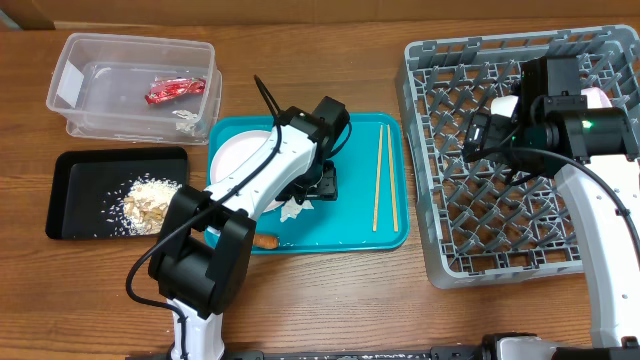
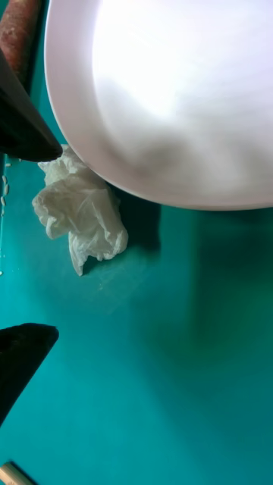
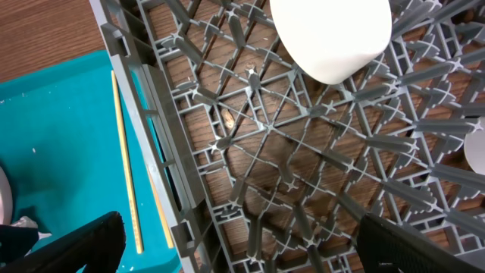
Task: Sort waste into correct bins and load items into the dishwasher
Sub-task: 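Reach the left gripper back to the remaining tissue by the plate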
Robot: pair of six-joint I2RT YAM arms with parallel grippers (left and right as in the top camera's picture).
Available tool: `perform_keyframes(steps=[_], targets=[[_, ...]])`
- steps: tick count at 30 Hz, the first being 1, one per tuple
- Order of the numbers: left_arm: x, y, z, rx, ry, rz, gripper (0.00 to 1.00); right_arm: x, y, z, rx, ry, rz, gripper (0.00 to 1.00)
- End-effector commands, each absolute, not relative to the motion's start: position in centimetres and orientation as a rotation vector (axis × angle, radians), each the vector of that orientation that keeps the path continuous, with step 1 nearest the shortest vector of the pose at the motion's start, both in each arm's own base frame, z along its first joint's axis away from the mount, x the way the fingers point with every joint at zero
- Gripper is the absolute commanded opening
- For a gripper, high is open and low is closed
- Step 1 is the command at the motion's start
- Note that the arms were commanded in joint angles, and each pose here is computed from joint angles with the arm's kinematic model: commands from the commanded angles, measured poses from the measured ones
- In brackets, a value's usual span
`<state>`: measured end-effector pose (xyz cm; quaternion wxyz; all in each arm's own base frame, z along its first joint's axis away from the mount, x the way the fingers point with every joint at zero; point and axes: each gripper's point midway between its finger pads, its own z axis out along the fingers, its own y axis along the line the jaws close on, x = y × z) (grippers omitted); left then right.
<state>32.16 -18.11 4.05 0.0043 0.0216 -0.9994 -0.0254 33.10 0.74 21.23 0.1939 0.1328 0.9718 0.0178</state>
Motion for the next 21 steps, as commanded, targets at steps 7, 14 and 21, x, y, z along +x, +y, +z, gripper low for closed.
perform_keyframes(steps=[7, 14, 21], targets=[[31.5, -16.7, 2.6, 0.081, -3.115, -0.204, 0.67, 33.5, 0.7, 21.7, 0.364, 2.710, 0.054, 1.00], [31.2, -16.6, 1.8, 0.077, -3.110, -0.208, 0.65, 33.4, 0.7, 21.7, 0.364, 2.710, 0.054, 1.00], [31.3, -16.7, 1.8, 0.078, -3.118, -0.202, 0.31, 33.4, 0.7, 21.7, 0.364, 2.710, 0.054, 1.00]])
